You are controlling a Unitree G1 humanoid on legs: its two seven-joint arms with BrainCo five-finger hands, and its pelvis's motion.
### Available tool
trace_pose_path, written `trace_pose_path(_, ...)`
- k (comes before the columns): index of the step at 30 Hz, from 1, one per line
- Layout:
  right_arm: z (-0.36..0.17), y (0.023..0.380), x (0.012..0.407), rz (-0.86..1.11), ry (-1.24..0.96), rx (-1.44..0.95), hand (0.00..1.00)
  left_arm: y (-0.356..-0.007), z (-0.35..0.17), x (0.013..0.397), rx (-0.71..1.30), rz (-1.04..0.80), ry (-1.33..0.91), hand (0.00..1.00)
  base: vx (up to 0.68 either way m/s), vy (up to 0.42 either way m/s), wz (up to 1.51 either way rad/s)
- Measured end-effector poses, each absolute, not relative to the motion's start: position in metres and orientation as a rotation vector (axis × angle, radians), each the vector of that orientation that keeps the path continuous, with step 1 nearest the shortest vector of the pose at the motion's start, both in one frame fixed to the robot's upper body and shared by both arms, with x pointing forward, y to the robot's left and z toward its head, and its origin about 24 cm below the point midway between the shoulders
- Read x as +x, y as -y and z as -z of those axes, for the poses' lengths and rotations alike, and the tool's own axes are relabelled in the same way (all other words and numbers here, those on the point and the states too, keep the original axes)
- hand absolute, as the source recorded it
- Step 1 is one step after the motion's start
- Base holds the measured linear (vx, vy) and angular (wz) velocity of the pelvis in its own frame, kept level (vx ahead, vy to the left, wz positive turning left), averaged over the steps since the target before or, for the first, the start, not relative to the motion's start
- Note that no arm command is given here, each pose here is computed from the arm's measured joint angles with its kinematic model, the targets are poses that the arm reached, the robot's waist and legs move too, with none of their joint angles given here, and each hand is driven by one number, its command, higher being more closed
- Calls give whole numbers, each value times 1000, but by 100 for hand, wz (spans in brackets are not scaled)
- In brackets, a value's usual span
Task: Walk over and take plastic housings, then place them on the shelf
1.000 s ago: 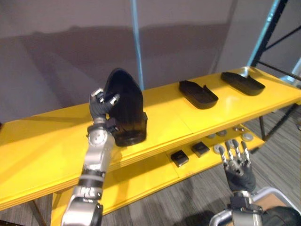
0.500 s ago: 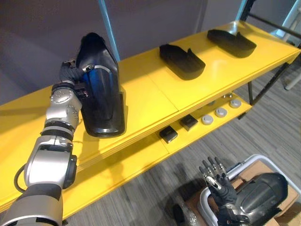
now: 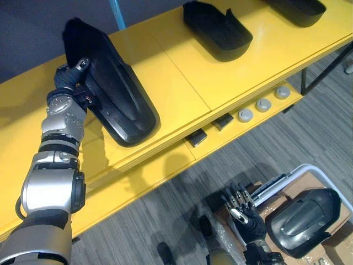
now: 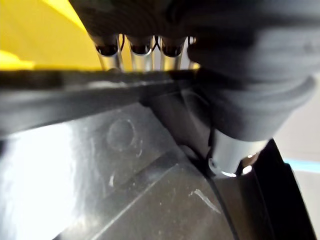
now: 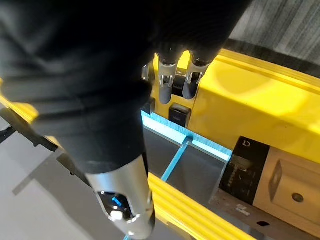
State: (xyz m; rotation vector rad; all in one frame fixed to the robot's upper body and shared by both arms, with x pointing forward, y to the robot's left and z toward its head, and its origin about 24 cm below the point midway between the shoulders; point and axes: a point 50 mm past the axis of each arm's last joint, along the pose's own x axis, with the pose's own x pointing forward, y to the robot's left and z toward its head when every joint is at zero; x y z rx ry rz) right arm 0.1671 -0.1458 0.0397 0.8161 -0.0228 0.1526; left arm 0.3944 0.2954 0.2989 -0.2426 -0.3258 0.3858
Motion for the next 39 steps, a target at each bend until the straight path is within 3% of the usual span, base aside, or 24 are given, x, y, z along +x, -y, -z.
trace_pose_path(14,-36,140,158,-161,-6,833,0,-308,-314,385,-121,-477,376,0,-11,7,-1)
trace_pose_path(22,-35,137,156,-184,-8,842,0,-293,-327,386,138,-427,396,0,-13,7,1)
trace_pose_path(27,-31,135,156,-189,-28,817,0,-256,-367,371,196,-357,630,0,8,19,8)
trace_pose_path(29,-18,137,158,-160,-66,784,0,-232,-371,343,181,-336,870,0,38,23,8)
trace_pose_path(33,-16,142,159,-123,-51,710,0,-216,-309,303,24,-425,1012,0,47,23,24)
trace_pose_path(36,-24,150,169,-75,19,616,0,-206,-226,286,7,-507,826,0,-17,20,36)
trace_pose_path(39,-37,157,183,-34,89,466,0,-183,-159,260,-25,-479,612,0,-58,23,43)
